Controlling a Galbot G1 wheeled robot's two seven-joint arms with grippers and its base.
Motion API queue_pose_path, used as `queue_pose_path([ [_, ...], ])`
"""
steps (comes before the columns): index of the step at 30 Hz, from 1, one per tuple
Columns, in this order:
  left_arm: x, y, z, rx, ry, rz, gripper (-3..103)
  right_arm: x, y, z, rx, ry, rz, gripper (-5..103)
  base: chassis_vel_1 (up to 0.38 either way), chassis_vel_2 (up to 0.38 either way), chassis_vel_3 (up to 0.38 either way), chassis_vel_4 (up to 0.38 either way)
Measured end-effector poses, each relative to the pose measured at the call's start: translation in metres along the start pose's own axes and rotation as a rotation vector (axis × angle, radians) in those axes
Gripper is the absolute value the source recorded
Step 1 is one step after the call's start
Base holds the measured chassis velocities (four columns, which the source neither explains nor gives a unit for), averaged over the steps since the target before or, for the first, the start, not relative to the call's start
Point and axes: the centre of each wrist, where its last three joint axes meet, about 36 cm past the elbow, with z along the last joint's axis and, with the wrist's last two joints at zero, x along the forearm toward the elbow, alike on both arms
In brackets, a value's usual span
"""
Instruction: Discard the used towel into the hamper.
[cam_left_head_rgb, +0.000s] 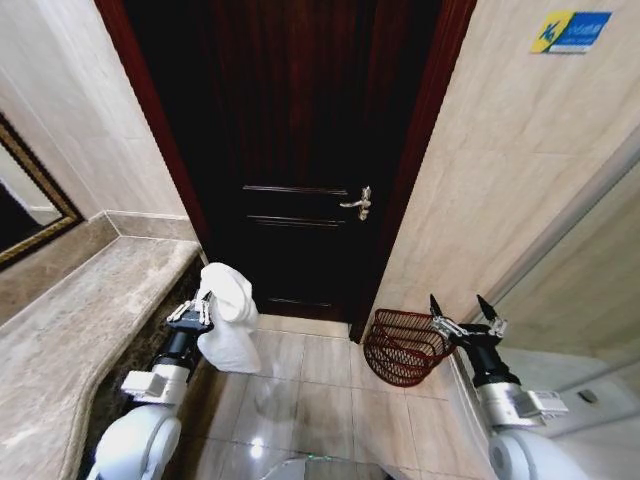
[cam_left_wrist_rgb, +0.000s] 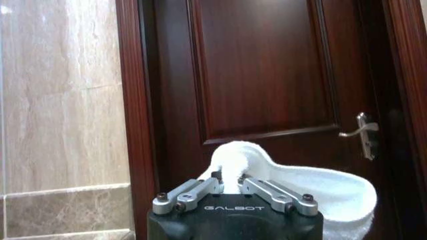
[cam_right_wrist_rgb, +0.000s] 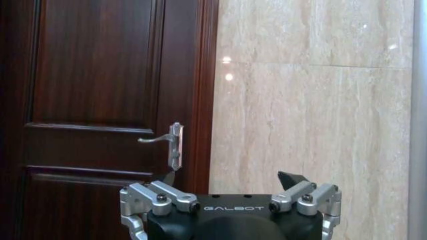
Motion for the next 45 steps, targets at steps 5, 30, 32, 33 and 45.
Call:
queue_pose_path([
  [5, 0.001, 0.002, 0.004, -0.007, 0.000, -0.004, 2, -0.002, 0.000, -0.002, 0.001, -0.006, 0.002, 100, 0.000, 0.000, 0.000, 0.000],
  [30, -0.013, 0.002, 0.006, 0.059, -0.017, -0.082, 2, -0.003, 0.000, -0.001, -0.007, -0.004, 0.009, 100, -0.064, -0.061, -0.061, -0.068],
  [32, -0.010, 0.004, 0.009, 0.056, -0.008, -0.076, 2, -0.002, -0.001, -0.001, -0.005, -0.002, 0.009, 100, -0.085, -0.078, -0.089, -0.084],
  [33, -0.010, 0.004, 0.009, 0.056, -0.008, -0.076, 2, -0.002, -0.001, -0.001, -0.005, -0.002, 0.009, 100, -0.080, -0.078, -0.080, -0.072],
  [45, -0.005, 0.005, 0.019, 0.080, 0.009, -0.081, 2, -0.003, -0.001, -0.002, -0.002, -0.009, 0.010, 100, -0.039, -0.055, -0.065, -0.054],
])
